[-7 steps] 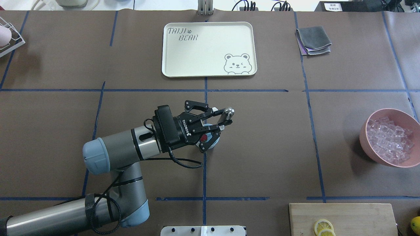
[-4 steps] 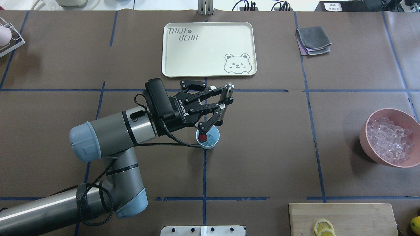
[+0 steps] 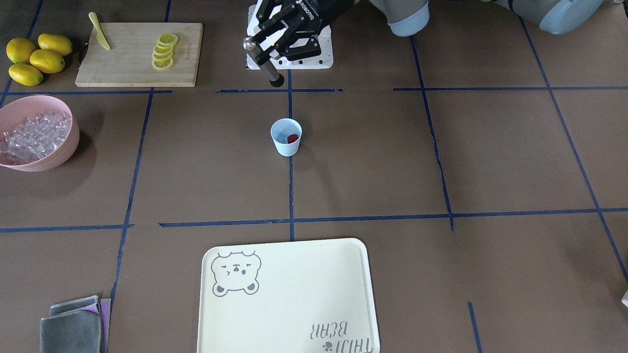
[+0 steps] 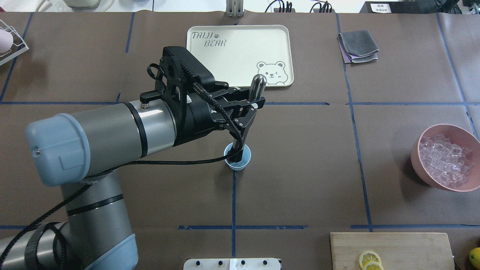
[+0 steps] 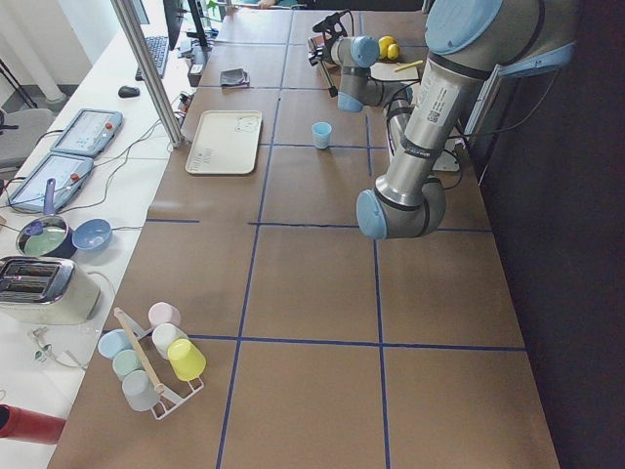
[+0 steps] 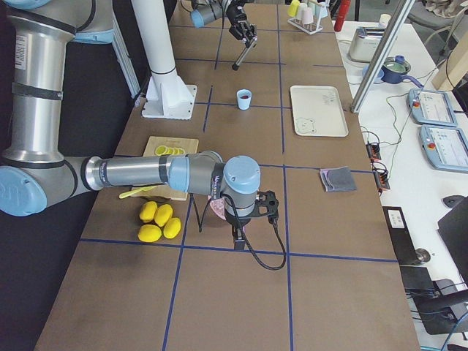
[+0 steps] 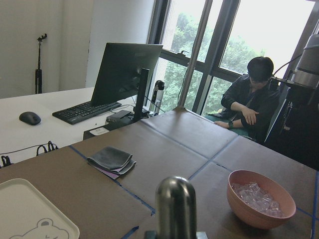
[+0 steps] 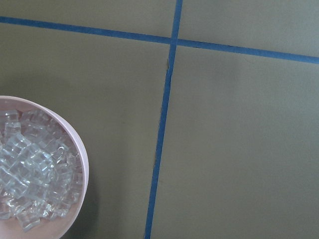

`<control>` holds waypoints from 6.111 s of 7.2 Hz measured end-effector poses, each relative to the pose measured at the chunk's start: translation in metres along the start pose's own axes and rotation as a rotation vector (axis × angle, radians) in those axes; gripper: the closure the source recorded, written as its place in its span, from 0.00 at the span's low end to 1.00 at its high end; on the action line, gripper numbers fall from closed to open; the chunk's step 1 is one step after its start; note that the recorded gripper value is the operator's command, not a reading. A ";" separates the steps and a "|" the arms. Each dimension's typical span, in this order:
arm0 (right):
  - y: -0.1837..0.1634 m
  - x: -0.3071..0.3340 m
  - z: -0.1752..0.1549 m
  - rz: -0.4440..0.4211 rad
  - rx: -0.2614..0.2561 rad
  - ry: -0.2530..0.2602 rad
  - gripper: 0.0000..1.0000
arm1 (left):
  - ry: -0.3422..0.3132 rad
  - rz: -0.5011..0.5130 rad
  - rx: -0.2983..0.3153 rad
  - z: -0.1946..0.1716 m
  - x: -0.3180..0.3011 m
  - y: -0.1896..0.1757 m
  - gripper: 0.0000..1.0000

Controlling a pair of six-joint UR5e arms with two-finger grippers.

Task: Mash ice and strawberries in cup
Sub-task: 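Lift the muddler out of the cup and carry it back, then lower the muddler onto the table and open the left gripper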

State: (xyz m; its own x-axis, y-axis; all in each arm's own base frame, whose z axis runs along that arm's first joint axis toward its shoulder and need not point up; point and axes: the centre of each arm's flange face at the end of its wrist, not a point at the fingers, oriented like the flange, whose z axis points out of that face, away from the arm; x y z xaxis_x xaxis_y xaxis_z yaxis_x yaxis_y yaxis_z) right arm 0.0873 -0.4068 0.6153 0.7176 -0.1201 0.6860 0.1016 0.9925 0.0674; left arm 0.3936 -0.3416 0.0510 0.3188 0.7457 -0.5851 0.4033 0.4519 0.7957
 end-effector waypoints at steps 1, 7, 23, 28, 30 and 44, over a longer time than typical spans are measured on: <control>0.000 0.000 0.000 0.000 0.000 0.000 0.00 | -0.057 -0.008 -0.077 -0.016 0.002 -0.006 1.00; 0.000 0.000 0.000 0.000 0.000 0.000 0.00 | -0.434 -0.378 -0.631 -0.043 -0.101 0.004 1.00; 0.000 0.000 0.001 0.002 -0.001 -0.004 0.00 | -0.640 -0.597 -0.913 -0.213 -0.596 0.285 0.84; 0.000 -0.001 0.000 0.001 0.000 -0.004 0.00 | -0.655 -0.627 -0.924 -0.217 -0.603 0.303 0.00; 0.000 -0.001 0.000 0.001 0.000 -0.004 0.00 | -0.652 -0.630 -0.918 -0.215 -0.600 0.300 0.00; 0.001 0.000 0.001 0.003 0.001 -0.010 0.00 | -0.485 -0.551 -0.961 -0.391 -0.639 0.214 0.00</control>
State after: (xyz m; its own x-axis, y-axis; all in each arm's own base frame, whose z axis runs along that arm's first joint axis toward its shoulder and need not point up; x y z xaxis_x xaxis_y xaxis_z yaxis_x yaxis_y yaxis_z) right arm 0.0865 -0.4062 0.6156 0.7111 -0.1168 0.6933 0.0991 0.9929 0.0657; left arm -0.0588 -0.5299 0.6561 0.6768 0.1702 -0.7162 -0.1502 0.9844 0.0920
